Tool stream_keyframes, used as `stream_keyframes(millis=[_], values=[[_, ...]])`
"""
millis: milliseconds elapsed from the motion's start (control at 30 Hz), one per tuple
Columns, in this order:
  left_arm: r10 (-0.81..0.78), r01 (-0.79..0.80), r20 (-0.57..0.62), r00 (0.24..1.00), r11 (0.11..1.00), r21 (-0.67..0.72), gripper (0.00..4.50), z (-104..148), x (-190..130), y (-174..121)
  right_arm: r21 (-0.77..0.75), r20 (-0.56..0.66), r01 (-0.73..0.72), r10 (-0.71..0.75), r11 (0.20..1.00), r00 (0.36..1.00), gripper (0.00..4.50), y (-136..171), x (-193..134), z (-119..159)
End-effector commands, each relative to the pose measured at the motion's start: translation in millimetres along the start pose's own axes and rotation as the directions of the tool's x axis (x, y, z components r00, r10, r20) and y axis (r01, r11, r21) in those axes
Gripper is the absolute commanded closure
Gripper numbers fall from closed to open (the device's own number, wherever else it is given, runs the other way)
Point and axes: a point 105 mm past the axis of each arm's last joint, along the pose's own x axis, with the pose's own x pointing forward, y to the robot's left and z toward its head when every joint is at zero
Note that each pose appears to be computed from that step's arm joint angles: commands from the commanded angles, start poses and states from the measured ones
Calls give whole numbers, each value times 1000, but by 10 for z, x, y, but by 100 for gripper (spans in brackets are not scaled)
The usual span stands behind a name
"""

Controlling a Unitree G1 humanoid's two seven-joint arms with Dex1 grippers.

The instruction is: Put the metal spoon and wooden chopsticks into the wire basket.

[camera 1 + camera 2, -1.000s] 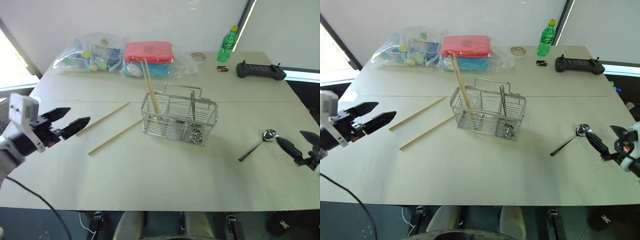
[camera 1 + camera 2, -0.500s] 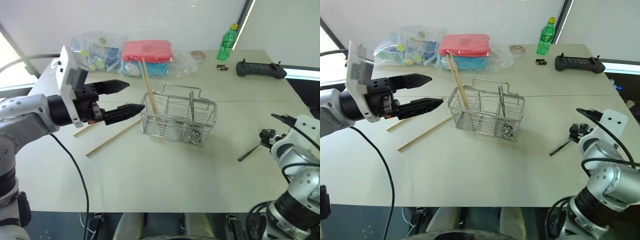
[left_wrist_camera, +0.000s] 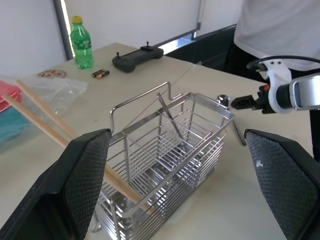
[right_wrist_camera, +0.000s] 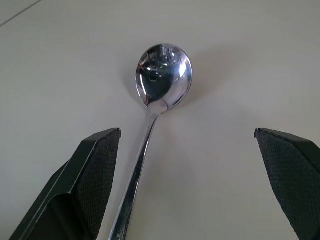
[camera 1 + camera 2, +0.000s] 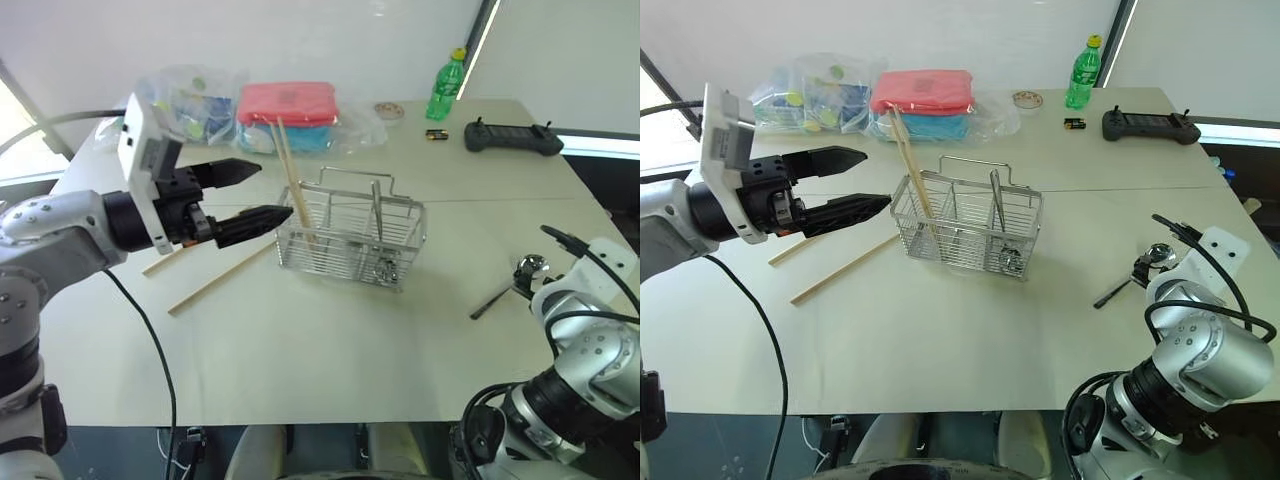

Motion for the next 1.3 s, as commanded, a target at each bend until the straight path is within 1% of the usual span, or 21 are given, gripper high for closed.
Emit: stream_keyframes(millis=[33,200,367,500,667,767,933,967,1000,1200,1300], values=[[-56,55,23,998,998,38,0,85,6,-130,13,-1,-24,24,1000,1000,11,77,5,35],[-156,158,-37,987,987,39,0,13,11,-294,22,-45,-23,24,999,999,11,145,53,-40],[-238,246,-142,961,969,39,0,-128,-33,-393,55,-118,18,-12,998,993,11,162,143,-161],[-304,321,-220,927,946,43,0,-212,-85,-475,54,-111,38,-32,998,993,11,156,179,-151],[-331,355,-250,910,933,59,0,-226,-91,-479,50,-108,53,-48,997,993,11,165,228,-170],[-330,355,-238,914,932,73,0,-190,-73,-456,39,-94,73,-69,997,993,89,138,232,-164],[-335,360,-226,915,930,79,0,-160,-58,-456,42,-76,77,-74,996,994,345,139,229,-137],[-335,360,-225,915,929,80,0,-158,-54,-457,43,-74,78,-75,996,994,389,140,229,-133],[-336,360,-223,915,929,80,0,-154,-52,-457,37,-66,72,-69,997,995,445,155,225,-121],[-322,346,-212,923,935,84,0,-131,-45,-424,-51,36,34,-33,998,999,449,190,227,91],[-308,331,-210,928,940,85,0,-132,-47,-395,-108,124,17,-3,994,992,449,188,229,296]])
